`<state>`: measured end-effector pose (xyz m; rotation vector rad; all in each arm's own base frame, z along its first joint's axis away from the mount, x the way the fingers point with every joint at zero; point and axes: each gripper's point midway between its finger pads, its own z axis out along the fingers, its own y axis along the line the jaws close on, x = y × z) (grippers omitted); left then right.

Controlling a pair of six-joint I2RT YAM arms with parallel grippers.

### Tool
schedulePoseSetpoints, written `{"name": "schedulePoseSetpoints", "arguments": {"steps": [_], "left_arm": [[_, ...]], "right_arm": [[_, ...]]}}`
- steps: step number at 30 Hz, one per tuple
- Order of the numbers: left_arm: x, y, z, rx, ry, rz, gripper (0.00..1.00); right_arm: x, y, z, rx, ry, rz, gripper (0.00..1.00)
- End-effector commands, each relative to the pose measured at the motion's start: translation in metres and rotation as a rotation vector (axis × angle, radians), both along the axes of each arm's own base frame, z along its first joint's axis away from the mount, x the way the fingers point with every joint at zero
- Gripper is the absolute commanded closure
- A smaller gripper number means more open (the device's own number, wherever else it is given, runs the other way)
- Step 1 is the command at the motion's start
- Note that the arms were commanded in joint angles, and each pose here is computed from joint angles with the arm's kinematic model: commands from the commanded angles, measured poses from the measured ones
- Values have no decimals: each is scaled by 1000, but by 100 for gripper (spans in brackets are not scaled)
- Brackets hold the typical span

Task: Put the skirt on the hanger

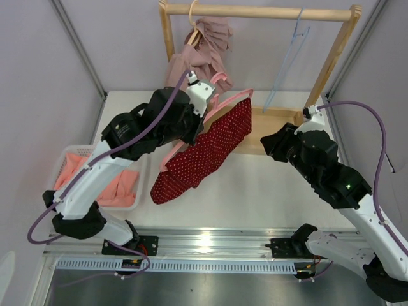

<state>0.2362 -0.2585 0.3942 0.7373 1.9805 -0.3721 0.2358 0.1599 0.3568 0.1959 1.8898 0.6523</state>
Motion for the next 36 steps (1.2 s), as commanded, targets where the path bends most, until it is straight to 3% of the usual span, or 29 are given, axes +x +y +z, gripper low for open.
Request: {"name": "schedulePoseSetpoints", "arguments": {"steps": [1,16,36], "left_arm": [[14,-3,39,-76,-86,80,100],[86,-55,85,-227,-218,154,100],[167,-59,157,-403,-545,242,100]], "right_arm": [[-2,4,24,32,-49,52,69],[-15,-4,27,49,-55,65,73],[-34,-25,27,46,-99,52,73]]}}
